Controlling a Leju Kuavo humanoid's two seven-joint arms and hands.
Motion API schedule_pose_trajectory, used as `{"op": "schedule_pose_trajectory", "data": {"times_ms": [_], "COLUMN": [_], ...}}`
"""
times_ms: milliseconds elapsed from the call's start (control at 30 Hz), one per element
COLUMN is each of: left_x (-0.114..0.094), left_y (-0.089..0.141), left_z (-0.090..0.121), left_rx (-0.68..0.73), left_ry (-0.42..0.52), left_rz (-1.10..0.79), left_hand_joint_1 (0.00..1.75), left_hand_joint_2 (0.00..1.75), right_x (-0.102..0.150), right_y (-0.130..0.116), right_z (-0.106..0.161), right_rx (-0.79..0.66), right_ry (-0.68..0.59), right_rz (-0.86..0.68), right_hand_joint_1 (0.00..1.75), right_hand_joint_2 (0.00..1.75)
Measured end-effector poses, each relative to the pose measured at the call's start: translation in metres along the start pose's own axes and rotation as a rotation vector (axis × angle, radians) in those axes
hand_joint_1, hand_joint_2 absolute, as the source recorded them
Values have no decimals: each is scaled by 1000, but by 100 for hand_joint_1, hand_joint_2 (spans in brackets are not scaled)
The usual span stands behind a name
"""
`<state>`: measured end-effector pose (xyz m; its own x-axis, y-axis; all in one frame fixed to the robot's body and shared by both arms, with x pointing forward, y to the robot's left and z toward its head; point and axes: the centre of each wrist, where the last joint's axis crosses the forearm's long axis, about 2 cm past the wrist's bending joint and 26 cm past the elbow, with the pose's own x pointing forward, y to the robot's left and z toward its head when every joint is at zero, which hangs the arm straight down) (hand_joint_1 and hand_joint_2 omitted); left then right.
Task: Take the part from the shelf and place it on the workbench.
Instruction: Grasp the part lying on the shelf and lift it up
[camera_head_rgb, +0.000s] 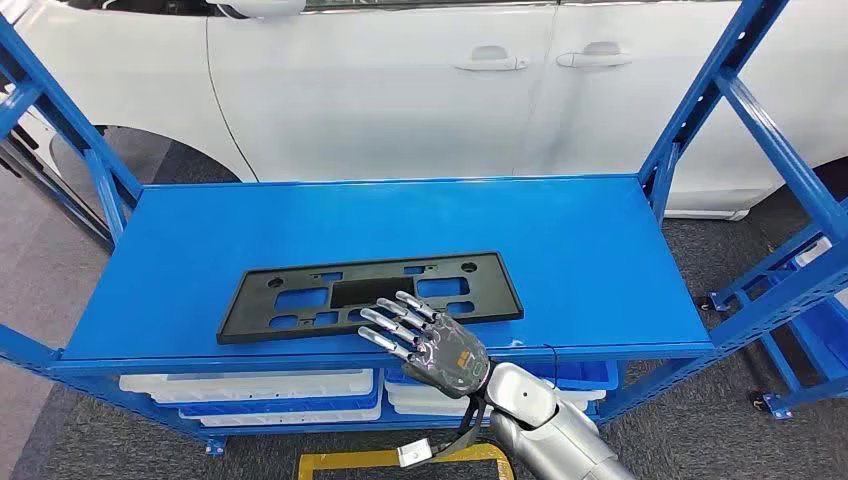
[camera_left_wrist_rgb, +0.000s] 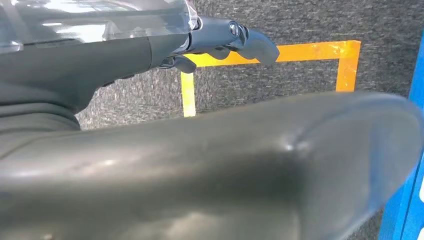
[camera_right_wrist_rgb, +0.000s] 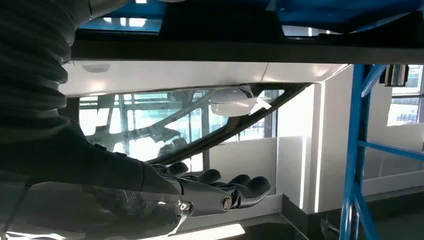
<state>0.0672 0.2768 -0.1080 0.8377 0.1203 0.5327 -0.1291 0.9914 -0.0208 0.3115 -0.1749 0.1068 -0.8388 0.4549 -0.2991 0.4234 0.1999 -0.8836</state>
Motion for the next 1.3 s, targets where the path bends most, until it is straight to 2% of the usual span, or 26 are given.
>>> {"op": "schedule_pose_trajectory", "data": {"times_ms": [433, 667, 933, 1300], "left_x": [-1, 6, 7, 11], "left_y": [1, 0, -1, -2], "left_z": [0, -2, -3, -5], "left_rx": [0, -1, 1, -13], "left_ry": [1, -11, -12, -18], "left_rz": [-9, -23, -29, -42], "left_hand_joint_1": [0, 0, 0, 0], "left_hand_joint_2": [0, 0, 0, 0], "right_x": [7, 8, 13, 7], "right_y": [1, -4, 0, -2], "right_z": [-6, -38, -59, -96], "right_rx": [9, -16, 10, 28], "right_ry": [35, 83, 66, 29], "right_rz": [20, 57, 79, 147], "right_hand_joint_1": [0, 0, 0, 0], "right_hand_joint_2": [175, 175, 175, 175]}}
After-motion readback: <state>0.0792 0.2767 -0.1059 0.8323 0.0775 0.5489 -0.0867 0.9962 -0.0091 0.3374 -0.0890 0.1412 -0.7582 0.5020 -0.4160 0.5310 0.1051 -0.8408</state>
